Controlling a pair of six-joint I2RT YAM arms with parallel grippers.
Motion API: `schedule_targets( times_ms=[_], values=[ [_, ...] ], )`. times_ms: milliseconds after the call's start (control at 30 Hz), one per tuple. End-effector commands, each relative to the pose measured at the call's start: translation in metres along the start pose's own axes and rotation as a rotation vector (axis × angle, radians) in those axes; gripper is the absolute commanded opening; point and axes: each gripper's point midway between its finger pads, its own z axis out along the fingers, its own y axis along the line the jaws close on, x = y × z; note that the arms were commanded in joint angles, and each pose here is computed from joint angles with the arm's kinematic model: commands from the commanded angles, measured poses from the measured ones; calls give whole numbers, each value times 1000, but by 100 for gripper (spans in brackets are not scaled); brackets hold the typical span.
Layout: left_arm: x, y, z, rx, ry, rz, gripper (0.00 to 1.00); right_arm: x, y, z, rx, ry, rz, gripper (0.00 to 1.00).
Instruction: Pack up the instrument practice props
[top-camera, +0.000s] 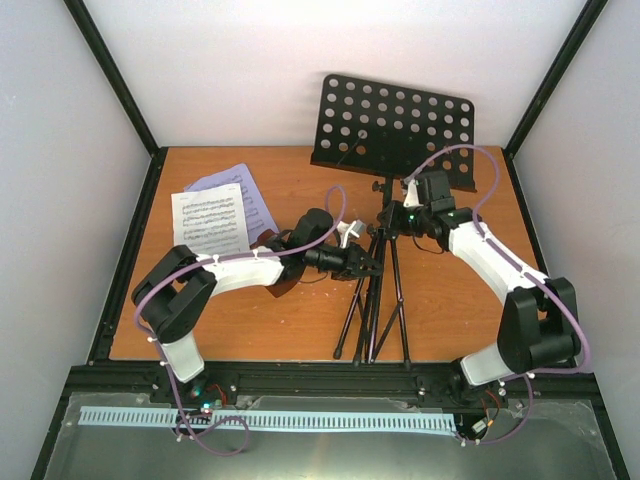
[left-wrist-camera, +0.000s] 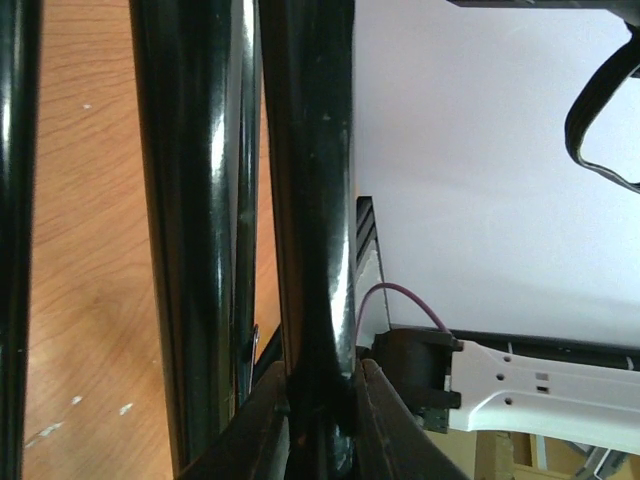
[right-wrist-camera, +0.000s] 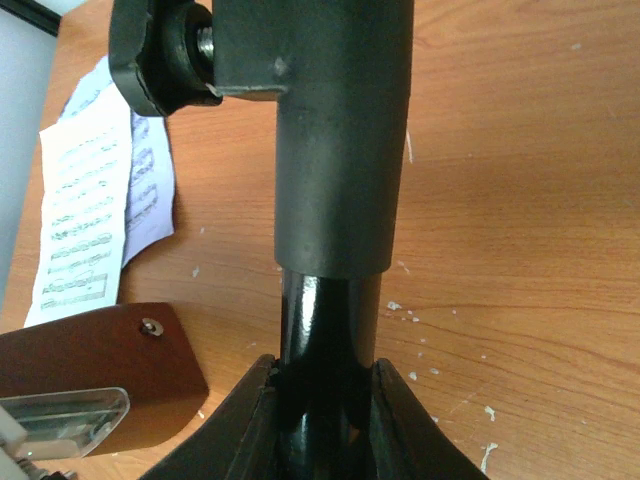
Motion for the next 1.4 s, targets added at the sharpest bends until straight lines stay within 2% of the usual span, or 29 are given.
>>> schedule_targets(
  times_ms=[0,100,367,500,633,800,867,933,1067,1167,1233,1367],
  values=[
    [-53,-10,-10,-45,-169,230,0,-29,3,6,-7,-144,-99,3],
    [-53,12,-7,-121,-164,225,1,-29,-5,18,7,-149,-97,3],
    [-58,57,-1,-300,-150,230,12,-30,-27,53,55,-148,-76,3],
    [-56,74,0,-344,-143,217,19,-31,-34,67,63,-151,-56,3],
    [-52,87,2,-373,-133,203,21,-32,-38,80,60,-144,-34,3],
    [-50,96,-1,-405,-131,197,31,-27,-48,100,69,-106,-28,3],
    [-50,95,-4,-420,-143,203,39,-25,-49,103,71,-97,-30,4],
    [-51,90,-9,-426,-156,214,51,-25,-48,101,70,-99,-34,13],
    [-52,75,-19,-421,-168,239,69,-28,-40,90,53,-110,-50,52],
    [-44,64,-25,-394,-158,240,81,-31,-33,74,39,-134,-58,72],
    [-38,57,-30,-375,-156,237,88,-33,-29,60,31,-147,-58,80],
    [-19,48,-39,-334,-130,211,93,-23,-24,29,11,-127,-23,88]
  ],
)
